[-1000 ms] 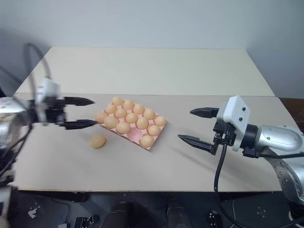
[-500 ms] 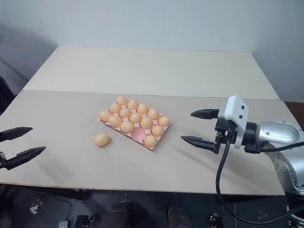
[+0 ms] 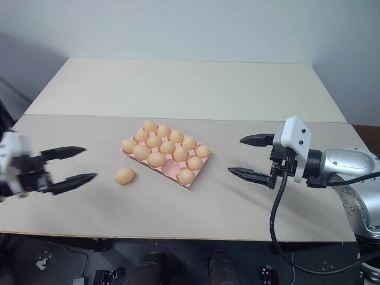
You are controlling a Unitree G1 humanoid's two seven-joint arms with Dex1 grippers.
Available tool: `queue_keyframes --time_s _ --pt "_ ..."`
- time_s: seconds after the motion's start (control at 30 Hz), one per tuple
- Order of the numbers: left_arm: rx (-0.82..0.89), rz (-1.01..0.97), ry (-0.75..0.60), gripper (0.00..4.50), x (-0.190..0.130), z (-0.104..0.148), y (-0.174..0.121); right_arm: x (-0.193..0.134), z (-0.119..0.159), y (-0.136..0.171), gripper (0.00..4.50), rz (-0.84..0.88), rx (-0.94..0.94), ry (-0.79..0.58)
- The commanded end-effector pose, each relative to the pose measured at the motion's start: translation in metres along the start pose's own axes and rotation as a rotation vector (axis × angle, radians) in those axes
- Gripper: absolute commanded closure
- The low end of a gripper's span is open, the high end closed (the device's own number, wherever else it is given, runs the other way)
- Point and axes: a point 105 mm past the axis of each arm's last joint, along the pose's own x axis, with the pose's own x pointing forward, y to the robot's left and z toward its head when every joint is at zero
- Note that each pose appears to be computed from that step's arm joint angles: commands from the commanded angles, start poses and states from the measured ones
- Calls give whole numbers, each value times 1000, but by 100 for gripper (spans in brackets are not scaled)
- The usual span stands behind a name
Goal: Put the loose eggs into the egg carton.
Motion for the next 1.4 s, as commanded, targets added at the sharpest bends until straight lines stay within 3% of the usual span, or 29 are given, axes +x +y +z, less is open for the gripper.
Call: queue_keyframes --time_s 0.03,0.17,0.37,0.47,0.67,0.93,1.1,1.4 --pt "10 27 88 3 26 -15 5 -4 14 3 0 -19 -61 -23" --pt "6 53 135 3 50 -29 6 -7 17 7 0 -40 -66 -24" --pt "-18 76 216 3 59 -51 8 -12 19 12 0 -61 -67 -23" --pt "-29 87 231 63 63 -55 11 -11 20 12 0 -67 -67 -25" --pt "-24 81 175 255 64 -43 13 -12 20 12 0 -77 -64 -29" --pt "19 -54 27 255 57 7 2 -10 17 12 0 -80 -57 -34" --pt "38 -131 -19 255 90 30 -10 -9 18 12 0 -94 -61 -39" --pt "52 -215 -28 255 145 39 -32 -11 18 16 0 -126 -62 -39"
